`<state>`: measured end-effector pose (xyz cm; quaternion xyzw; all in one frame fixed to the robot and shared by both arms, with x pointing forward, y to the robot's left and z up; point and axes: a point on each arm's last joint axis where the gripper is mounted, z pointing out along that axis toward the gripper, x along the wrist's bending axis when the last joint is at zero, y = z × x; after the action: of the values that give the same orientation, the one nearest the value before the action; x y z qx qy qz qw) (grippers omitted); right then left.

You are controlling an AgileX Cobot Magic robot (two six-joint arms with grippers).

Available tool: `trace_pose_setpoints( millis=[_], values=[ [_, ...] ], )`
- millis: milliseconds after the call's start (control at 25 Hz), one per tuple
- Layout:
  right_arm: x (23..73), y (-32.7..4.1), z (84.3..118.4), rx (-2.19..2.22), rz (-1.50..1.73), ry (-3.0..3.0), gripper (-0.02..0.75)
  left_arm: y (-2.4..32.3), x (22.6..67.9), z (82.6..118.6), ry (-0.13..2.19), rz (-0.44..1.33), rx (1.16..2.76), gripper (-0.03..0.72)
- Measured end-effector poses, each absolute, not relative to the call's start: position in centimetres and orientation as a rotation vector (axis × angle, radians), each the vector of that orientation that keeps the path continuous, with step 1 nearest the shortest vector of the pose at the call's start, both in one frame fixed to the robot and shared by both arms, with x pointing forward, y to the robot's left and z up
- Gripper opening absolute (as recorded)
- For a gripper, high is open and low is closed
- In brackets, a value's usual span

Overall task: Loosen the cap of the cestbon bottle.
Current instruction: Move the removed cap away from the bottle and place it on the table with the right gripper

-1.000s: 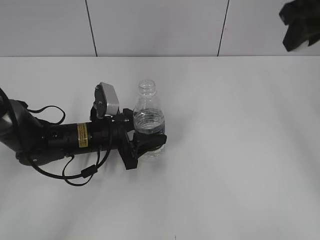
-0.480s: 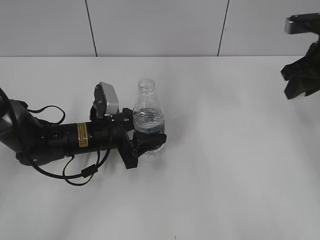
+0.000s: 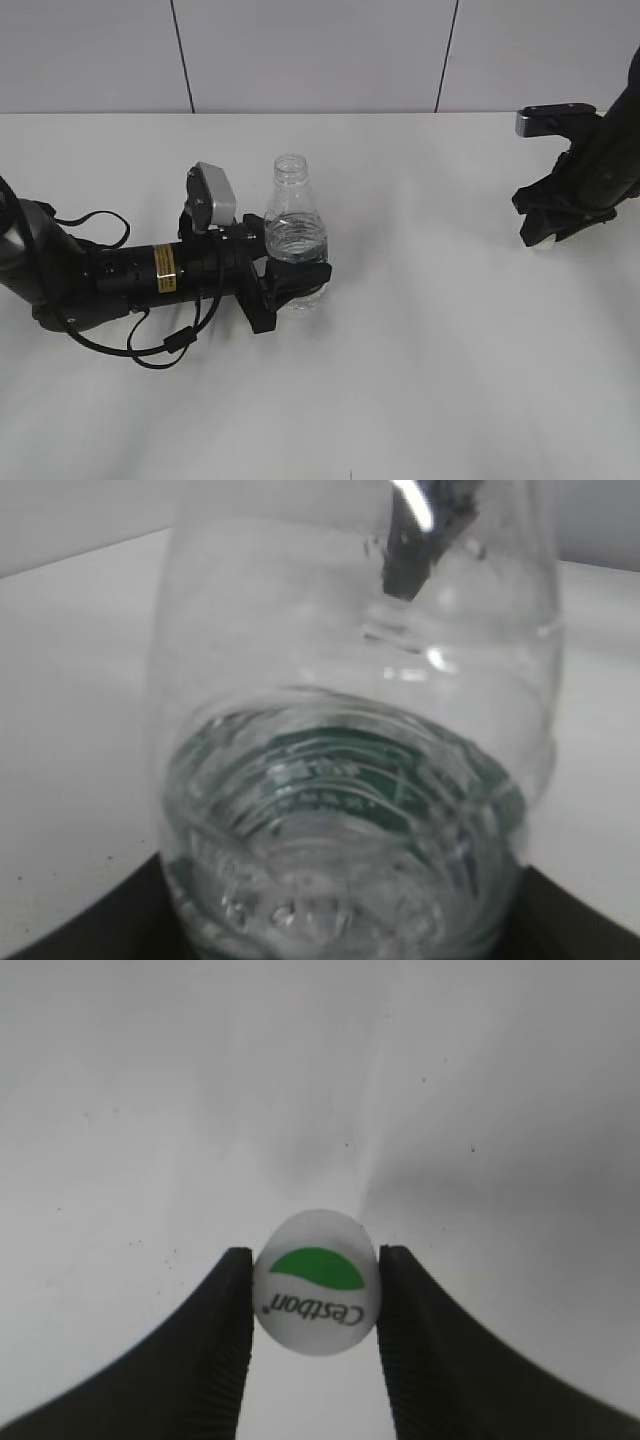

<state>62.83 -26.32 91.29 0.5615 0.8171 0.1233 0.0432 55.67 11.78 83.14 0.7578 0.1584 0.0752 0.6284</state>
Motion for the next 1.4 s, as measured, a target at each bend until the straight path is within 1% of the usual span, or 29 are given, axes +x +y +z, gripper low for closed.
trace_pose_setpoints(
  millis=[240,360,560,960,1000,1040,1120,1200,1280,1400],
  values=[
    [64.5,-26.2,89.9,1.717,0.372,2.507,0.291,11.8,55.7,83.1,0.364,0.173,1.736,0.414],
    [64.9,-26.2,89.9,1.715,0.374,2.508,0.291,11.8,55.7,83.1,0.365,0.173,1.736,0.414],
    [64.9,-26.1,88.5,1.749,0.324,2.564,0.29,11.8,55.7,83.1,0.366,0.174,1.736,0.414],
    [64.9,-26.1,88.4,1.755,0.314,2.576,0.29,11.8,55.7,83.1,0.367,0.175,1.736,0.414],
    [64.9,-26.1,88.4,1.755,0.314,2.576,0.306,11.8,55.7,83.1,0.367,0.175,1.736,0.414],
    [64.9,-26.1,88.4,1.756,0.315,2.575,0.348,11.8,55.7,83.1,0.367,0.175,1.736,0.414],
    [64.9,-26.1,88.4,1.762,0.321,2.573,0.471,11.8,55.7,83.1,0.367,0.175,1.736,0.414],
    [64.9,-26.0,88.4,1.77,0.326,2.57,0.563,11.8,55.7,83.1,0.367,0.175,1.736,0.414],
    [64.9,-26.0,88.6,1.781,0.332,2.56,0.598,11.8,55.7,83.1,0.367,0.175,1.736,0.414],
    [64.8,-26.0,89.8,1.777,0.354,2.539,0.605,11.8,55.7,83.1,0.367,0.175,1.736,0.414]
  ],
)
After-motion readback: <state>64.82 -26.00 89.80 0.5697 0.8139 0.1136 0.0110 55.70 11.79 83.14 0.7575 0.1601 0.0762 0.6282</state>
